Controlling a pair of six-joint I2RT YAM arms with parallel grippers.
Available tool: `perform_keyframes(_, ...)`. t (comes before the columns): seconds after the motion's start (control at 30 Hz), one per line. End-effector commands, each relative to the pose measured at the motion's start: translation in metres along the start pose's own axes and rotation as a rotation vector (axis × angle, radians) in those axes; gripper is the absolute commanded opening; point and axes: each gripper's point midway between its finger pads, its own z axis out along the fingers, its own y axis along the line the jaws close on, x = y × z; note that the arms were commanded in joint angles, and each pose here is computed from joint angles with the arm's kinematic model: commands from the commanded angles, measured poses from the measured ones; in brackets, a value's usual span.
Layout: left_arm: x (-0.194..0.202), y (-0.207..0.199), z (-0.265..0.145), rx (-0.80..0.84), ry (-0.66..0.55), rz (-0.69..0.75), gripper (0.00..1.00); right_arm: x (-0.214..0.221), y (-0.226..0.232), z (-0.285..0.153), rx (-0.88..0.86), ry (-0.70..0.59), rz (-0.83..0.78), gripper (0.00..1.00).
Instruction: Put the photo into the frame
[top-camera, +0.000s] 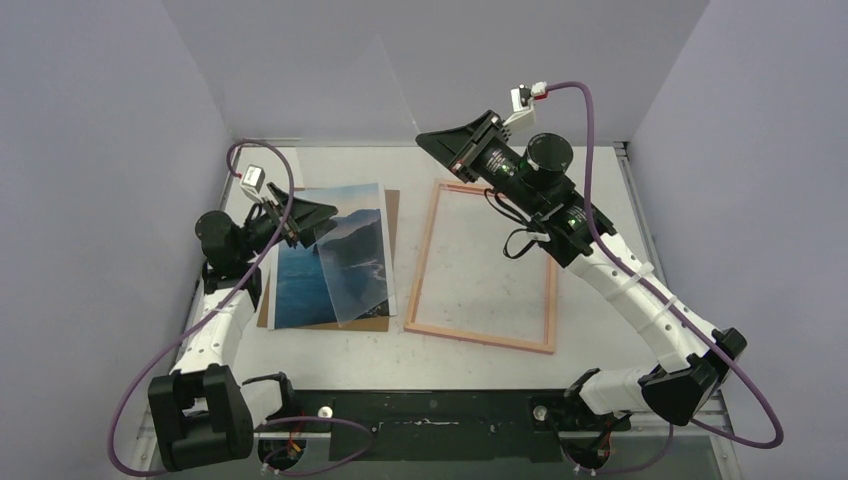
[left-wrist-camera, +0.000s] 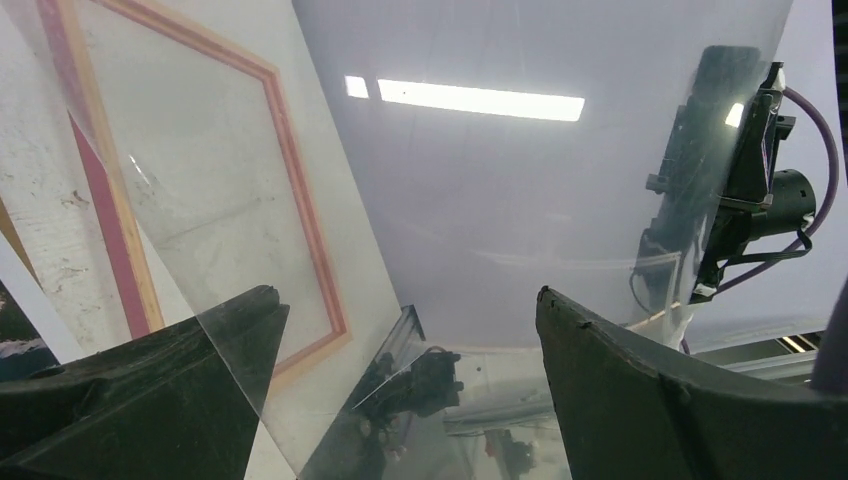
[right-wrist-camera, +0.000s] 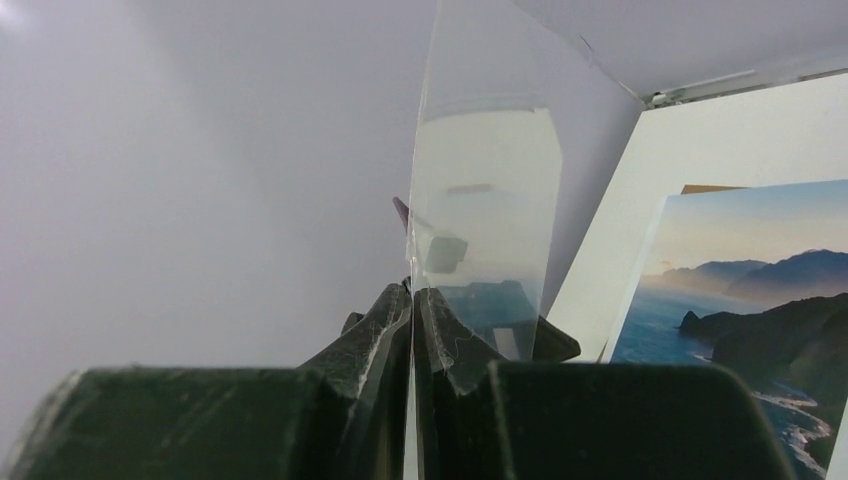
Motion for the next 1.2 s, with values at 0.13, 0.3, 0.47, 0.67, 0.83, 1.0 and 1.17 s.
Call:
perform_keyframes(0.13, -0.004, -0.028, -0.005, 0.077, 0.011, 0.089, 0.87, -0.03, 0.03, -0.023, -0.067, -0.073, -0.058, 0.05)
perform_keyframes(0.3, -0.009, -0.026, -0.005, 0.033, 0.017, 0.124, 0.65, -0.024, -0.003, -0.028, 0.033, -0.044, -0.105, 0.05)
perform_keyframes(0.47, -0.017, -0.015, -0.004, -0.046, -0.006, 0.164, 0.48, -0.014, -0.029, -0.03, 0.093, -0.001, -0.112, 0.05)
perform_keyframes(0.67, -0.02, -0.011, -0.005, -0.1, -0.005, 0.211, 0.24, -0.004, -0.034, -0.032, 0.079, 0.039, -0.117, 0.06)
perform_keyframes(0.83, -0.021, -0.007, -0.005, -0.109, -0.008, 0.213, 0.15, 0.011, -0.036, -0.028, 0.02, 0.106, -0.079, 0.14)
perform_keyframes(1.0, -0.021, -0.008, -0.004, -0.109, 0.002, 0.213, 0.01, 0.019, -0.033, -0.028, -0.018, 0.141, -0.072, 0.23)
perform_keyframes(1.17, -0.019, -0.014, -0.005, -0.095, 0.018, 0.216, 0.0, 0.025, -0.043, -0.029, 0.006, 0.165, -0.082, 0.27)
